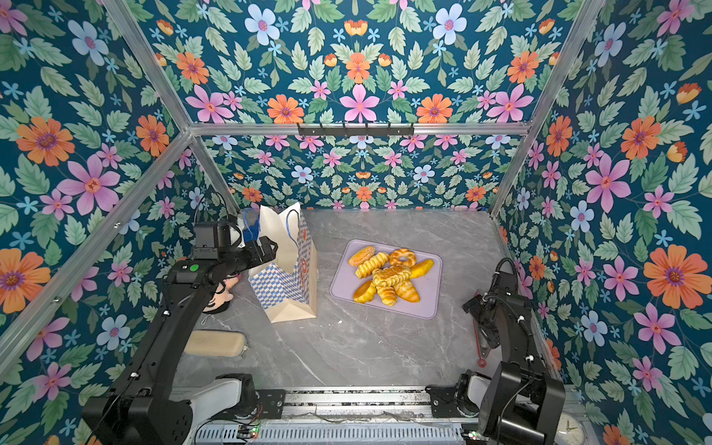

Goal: Place the fake bread into the paper bag
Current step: 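Move the right gripper over the red tongs and lower toward their hinge, then grasp the red tongs near the hinge with the right gripper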

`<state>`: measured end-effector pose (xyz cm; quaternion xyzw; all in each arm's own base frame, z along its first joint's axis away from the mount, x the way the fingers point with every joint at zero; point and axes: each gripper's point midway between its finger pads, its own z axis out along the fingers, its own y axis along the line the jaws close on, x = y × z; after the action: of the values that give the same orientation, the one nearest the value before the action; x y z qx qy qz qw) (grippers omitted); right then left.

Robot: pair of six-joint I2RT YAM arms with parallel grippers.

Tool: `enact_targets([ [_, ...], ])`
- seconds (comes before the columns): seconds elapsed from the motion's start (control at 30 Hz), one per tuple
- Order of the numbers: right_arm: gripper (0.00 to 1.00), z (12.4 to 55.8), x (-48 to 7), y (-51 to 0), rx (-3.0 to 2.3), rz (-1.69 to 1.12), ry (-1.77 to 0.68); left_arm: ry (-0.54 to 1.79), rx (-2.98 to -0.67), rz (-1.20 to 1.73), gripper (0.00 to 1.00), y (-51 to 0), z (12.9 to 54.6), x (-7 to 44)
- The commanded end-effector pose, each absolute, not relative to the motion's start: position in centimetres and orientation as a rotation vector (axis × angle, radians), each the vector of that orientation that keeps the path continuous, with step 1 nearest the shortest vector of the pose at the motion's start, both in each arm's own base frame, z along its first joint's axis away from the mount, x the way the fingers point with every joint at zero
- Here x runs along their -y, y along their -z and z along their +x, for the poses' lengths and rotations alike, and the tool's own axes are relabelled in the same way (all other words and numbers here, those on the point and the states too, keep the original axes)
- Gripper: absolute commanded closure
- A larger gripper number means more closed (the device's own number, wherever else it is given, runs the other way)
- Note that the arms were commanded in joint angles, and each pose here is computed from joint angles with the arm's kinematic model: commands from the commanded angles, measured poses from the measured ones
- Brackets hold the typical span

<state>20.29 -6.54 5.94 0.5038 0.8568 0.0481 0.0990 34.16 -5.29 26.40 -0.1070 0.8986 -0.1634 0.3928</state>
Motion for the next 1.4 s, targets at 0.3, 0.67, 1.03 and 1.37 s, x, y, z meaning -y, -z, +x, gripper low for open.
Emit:
enact_targets([
  [0.3, 0.09, 21.0, 6.9, -3.5, -2.549, 1.524, -0.133, 0.447, -2.247, -0.229, 0.0, -27.0, 34.7, 5.8],
  [0.67, 0.23, 25.7, 4.9, -4.2, -2.595, 1.366, -0.222, 0.438, -2.259, -0.239, 0.0, -26.6, 34.5, 5.7],
  [1.03, 0.09, 24.2, 6.1, -7.6, -2.607, 1.335, -0.059, 0.44, -2.257, -0.229, 0.0, -26.4, 34.4, 5.7],
  [1.37, 0.06, 19.5, 4.7, -6.7, -2.59, 1.452, -0.154, 0.461, -2.244, -0.209, 0.0, -26.5, 34.5, 6.1],
])
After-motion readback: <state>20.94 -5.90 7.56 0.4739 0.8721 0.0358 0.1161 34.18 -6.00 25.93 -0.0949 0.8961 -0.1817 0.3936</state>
